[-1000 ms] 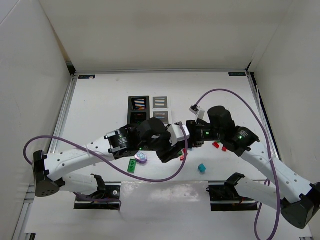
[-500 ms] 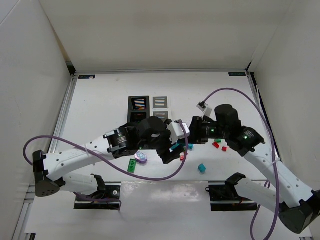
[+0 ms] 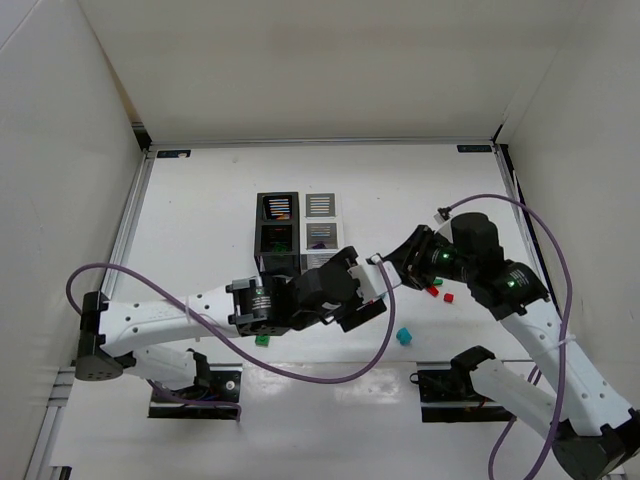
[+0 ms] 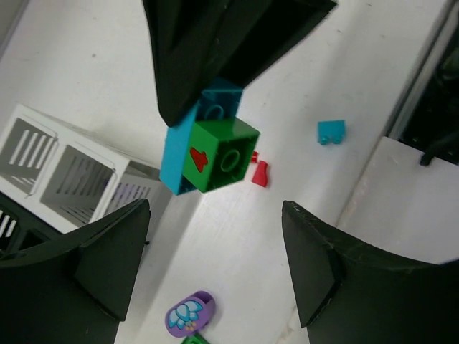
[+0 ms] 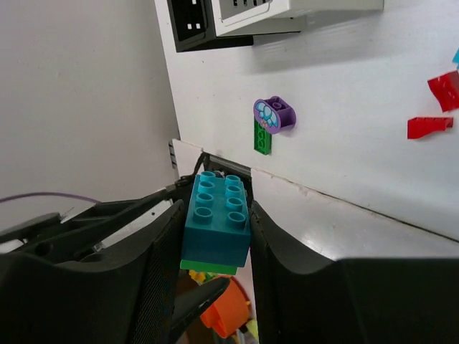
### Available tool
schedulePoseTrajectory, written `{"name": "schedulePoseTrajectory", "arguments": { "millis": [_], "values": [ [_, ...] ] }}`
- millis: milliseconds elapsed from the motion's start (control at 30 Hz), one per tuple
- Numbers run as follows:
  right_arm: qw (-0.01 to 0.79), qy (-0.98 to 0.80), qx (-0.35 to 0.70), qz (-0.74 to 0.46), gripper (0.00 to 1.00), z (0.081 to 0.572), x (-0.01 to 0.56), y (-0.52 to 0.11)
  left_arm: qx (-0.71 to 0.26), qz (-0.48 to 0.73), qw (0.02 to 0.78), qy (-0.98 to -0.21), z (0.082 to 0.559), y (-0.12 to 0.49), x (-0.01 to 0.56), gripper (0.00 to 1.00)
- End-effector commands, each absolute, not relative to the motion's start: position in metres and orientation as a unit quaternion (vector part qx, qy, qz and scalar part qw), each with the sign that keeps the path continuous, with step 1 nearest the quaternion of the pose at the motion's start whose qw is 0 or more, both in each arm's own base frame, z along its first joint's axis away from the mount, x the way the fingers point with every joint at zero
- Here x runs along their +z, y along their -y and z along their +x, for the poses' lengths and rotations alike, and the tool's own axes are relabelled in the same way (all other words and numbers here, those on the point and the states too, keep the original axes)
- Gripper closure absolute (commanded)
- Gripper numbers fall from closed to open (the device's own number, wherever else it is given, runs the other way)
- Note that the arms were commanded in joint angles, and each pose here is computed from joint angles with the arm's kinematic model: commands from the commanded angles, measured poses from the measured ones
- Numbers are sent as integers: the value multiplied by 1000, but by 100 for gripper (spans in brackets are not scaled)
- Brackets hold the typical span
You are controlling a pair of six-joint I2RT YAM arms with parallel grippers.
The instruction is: Sort the legos into containers by color
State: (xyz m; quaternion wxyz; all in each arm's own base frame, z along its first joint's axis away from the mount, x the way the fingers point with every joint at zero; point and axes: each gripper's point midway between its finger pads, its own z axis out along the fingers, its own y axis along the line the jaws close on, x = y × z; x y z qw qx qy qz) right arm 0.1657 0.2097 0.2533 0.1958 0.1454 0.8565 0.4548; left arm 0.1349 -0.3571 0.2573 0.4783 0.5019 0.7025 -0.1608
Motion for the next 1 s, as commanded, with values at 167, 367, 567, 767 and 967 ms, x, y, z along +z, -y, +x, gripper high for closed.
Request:
{"name": "schedulePoseTrajectory", "arguments": {
  "millis": [167, 367, 567, 767, 967],
  "values": [
    [188, -837, 463, 222, 100, 168, 274, -217, -108, 460, 549, -689, 162, 366, 279, 20],
    [185, -828, 478, 229, 100, 171, 281, -226, -103, 469, 548, -685, 162, 369, 274, 20],
    [185, -825, 483, 227, 100, 171, 289, -232, -94, 462, 554, -686, 166, 370, 275, 42],
    [172, -816, 497, 242, 100, 173, 289, -233, -84, 466, 549, -689, 167, 369, 267, 58],
    [177, -805, 498, 270, 100, 183, 288, -223, -92, 461, 551, -689, 164, 364, 272, 78]
  ]
}}
